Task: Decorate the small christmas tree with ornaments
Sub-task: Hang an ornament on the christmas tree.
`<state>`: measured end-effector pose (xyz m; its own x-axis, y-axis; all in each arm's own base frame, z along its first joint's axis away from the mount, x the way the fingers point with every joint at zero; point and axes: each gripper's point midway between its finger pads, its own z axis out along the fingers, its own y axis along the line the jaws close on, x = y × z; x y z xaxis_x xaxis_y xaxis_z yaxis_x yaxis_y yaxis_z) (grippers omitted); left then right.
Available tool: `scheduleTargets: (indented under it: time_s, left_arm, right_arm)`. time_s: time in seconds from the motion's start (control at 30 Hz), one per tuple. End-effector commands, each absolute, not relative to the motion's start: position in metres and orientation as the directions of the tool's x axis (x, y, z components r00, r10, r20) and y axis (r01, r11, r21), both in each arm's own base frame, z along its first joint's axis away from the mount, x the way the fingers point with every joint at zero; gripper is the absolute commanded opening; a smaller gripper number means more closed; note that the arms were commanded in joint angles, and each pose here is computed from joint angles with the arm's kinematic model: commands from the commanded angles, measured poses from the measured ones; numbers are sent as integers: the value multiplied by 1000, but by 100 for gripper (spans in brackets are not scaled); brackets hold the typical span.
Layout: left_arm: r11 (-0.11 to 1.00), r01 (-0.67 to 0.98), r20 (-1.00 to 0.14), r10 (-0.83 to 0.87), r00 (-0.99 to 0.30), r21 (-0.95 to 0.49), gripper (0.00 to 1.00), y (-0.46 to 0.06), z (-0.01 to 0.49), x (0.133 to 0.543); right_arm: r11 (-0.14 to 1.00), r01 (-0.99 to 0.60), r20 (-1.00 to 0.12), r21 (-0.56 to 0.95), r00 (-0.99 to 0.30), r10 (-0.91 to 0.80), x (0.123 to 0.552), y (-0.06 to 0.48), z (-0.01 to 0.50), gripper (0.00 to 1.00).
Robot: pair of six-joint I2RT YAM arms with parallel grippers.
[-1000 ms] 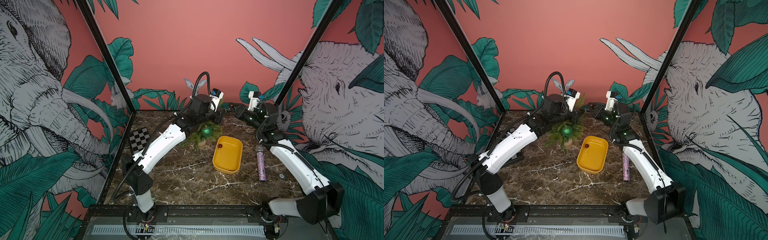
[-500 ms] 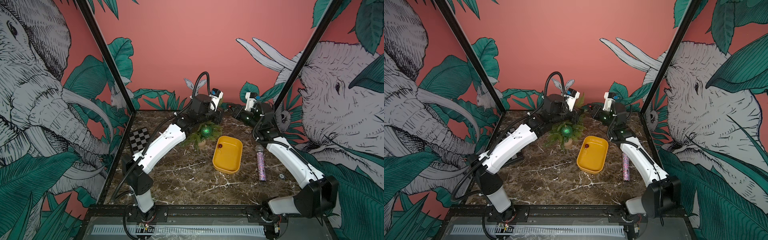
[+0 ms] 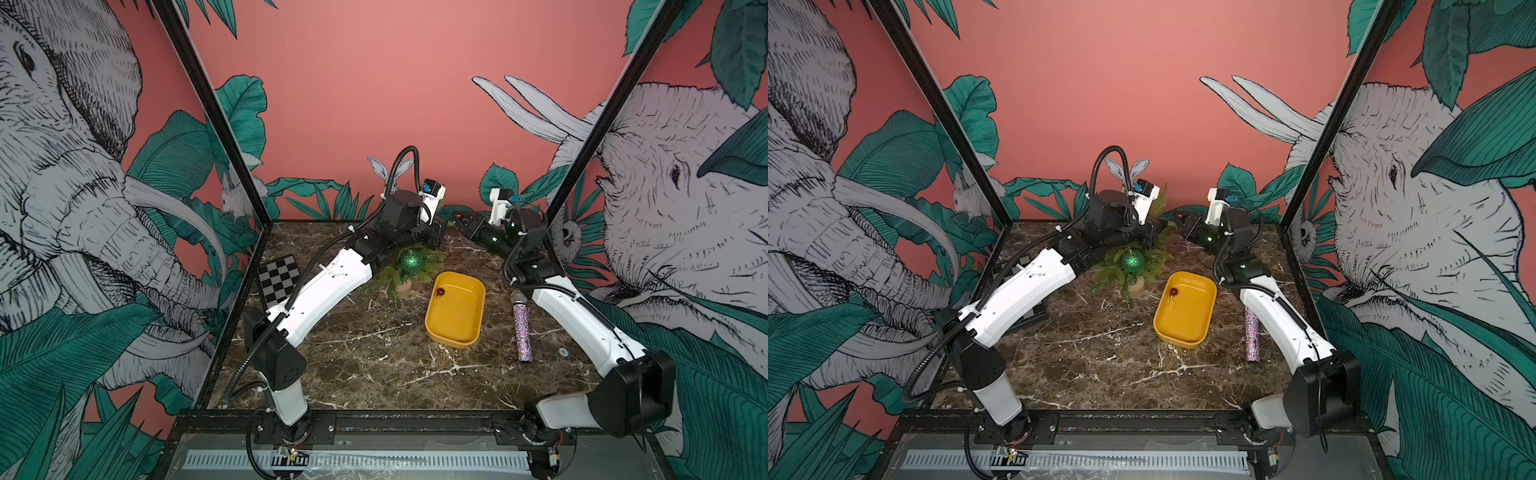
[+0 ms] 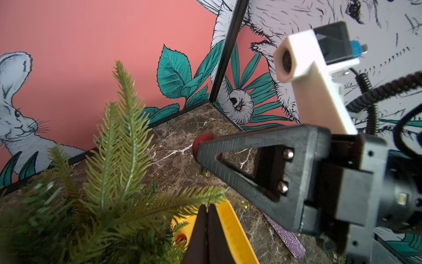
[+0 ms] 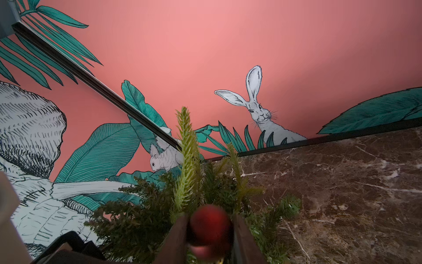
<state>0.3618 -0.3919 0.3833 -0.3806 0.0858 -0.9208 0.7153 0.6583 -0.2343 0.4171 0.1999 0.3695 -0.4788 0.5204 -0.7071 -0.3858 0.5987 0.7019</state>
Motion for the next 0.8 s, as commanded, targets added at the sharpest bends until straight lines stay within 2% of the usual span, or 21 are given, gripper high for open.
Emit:
scheduleTargets:
  time_s: [0.0, 0.27, 0.77]
  left_arm:
    - [666, 709, -934, 50, -353, -232, 2, -380, 403, 357]
    - [670, 704, -935, 41, -351, -235, 20, -380, 405, 359]
    - [670, 704, -937, 34, -347, -236, 20, -377, 407, 357]
  right_arm:
    - [579, -419, -715, 700, -416, 562, 410, 192, 394, 29]
    - [554, -428, -699, 714, -407, 588, 409, 191, 396, 31]
    - [498, -403, -638, 768, -417, 647, 411, 183, 386, 32]
